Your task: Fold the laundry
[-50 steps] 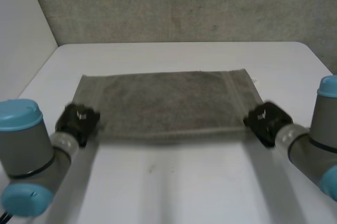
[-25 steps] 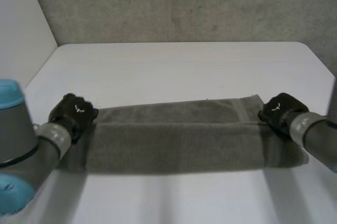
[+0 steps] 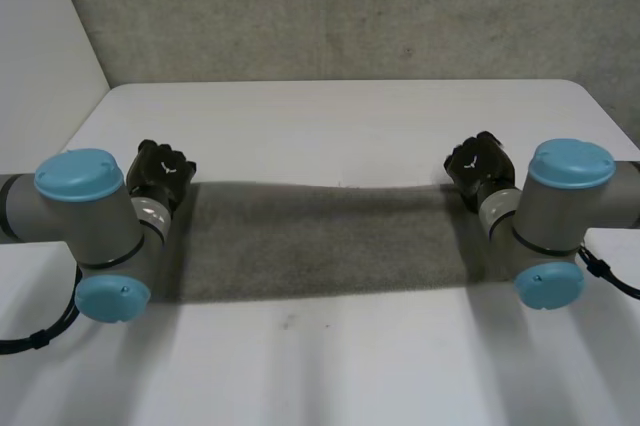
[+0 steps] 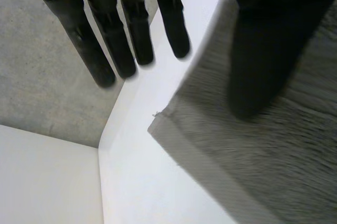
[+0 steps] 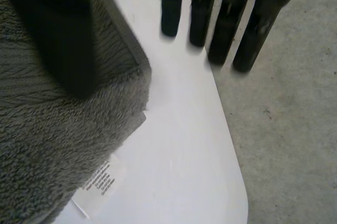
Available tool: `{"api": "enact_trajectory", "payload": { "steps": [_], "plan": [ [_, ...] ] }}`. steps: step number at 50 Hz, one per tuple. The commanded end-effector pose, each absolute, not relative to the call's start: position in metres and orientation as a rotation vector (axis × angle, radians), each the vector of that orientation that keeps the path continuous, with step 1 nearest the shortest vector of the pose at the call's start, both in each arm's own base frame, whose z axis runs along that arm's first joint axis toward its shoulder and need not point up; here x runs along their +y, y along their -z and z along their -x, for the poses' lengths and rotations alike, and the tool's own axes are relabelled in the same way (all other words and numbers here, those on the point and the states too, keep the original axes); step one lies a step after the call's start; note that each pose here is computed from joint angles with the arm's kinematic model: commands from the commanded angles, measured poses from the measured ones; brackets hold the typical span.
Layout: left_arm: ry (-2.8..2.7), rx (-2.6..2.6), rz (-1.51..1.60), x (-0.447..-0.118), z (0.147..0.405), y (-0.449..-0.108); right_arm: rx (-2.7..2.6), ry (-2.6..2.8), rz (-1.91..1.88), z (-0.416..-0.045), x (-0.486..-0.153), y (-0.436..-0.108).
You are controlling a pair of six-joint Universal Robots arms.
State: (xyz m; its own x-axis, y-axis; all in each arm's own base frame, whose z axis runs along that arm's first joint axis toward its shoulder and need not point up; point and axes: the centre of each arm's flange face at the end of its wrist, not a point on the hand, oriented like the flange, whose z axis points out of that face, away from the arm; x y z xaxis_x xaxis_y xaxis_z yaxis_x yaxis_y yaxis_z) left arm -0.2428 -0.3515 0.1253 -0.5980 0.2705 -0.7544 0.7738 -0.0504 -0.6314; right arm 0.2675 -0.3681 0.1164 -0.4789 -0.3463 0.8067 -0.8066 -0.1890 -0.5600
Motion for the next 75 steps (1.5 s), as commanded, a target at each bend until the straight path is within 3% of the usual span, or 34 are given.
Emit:
{"api": "enact_trajectory", "payload": {
  "steps": [1, 10, 13, 21, 29, 34, 40, 48, 62, 65, 67, 69, 74, 75],
  "plan": [
    [1.723, 1.817, -1.08, -0.353, 0.244, -0.137, -1.68, -1.719, -1.2, -0.267, -0.372, -0.142],
    [1.909, 1.788, -0.905, -0.337, 0.234, -0.206, -1.727, -2.113, -0.866, -0.254, -0.351, -0.254],
    [1.989, 1.823, -0.825, -0.326, 0.229, -0.223, -1.779, -2.167, -0.805, -0.242, -0.345, -0.267],
    [2.182, 1.994, -0.61, -0.3, 0.222, -0.241, -2.116, -1.965, -0.935, -0.213, -0.315, -0.241],
    [2.244, 2.196, -0.428, -0.291, 0.218, -0.226, -2.466, -1.645, -1.002, -0.194, -0.288, -0.2],
    [2.212, 2.242, -0.422, -0.287, 0.215, -0.217, -2.516, -1.628, -1.01, -0.187, -0.291, -0.17],
    [2.196, 2.25, -0.401, -0.295, 0.201, -0.211, -2.485, -1.663, -0.983, -0.179, -0.301, -0.147],
    [2.198, 2.266, -0.426, -0.293, 0.202, -0.208, -2.498, -1.642, -0.946, -0.169, -0.31, -0.127],
    [2.203, 2.27, -0.439, -0.289, 0.204, -0.208, -2.334, -1.618, -0.92, -0.149, -0.335, -0.125],
    [2.214, 2.26, -0.437, -0.289, 0.205, -0.209, -2.16, -1.514, -0.832, -0.121, -0.348, -0.137],
    [2.216, 2.259, -0.439, -0.288, 0.205, -0.209, -1.987, -1.427, -0.7, -0.083, -0.36, -0.159],
    [2.22, 2.255, -0.438, -0.288, 0.205, -0.21, -1.931, -1.403, -0.697, -0.074, -0.362, -0.165],
    [2.238, 2.239, -0.435, -0.286, 0.205, -0.214, -1.879, -1.51, -0.734, -0.09, -0.36, -0.185],
    [2.238, 2.239, -0.435, -0.286, 0.205, -0.214, -1.858, -1.611, -0.733, -0.104, -0.357, -0.201]
  ]
}}
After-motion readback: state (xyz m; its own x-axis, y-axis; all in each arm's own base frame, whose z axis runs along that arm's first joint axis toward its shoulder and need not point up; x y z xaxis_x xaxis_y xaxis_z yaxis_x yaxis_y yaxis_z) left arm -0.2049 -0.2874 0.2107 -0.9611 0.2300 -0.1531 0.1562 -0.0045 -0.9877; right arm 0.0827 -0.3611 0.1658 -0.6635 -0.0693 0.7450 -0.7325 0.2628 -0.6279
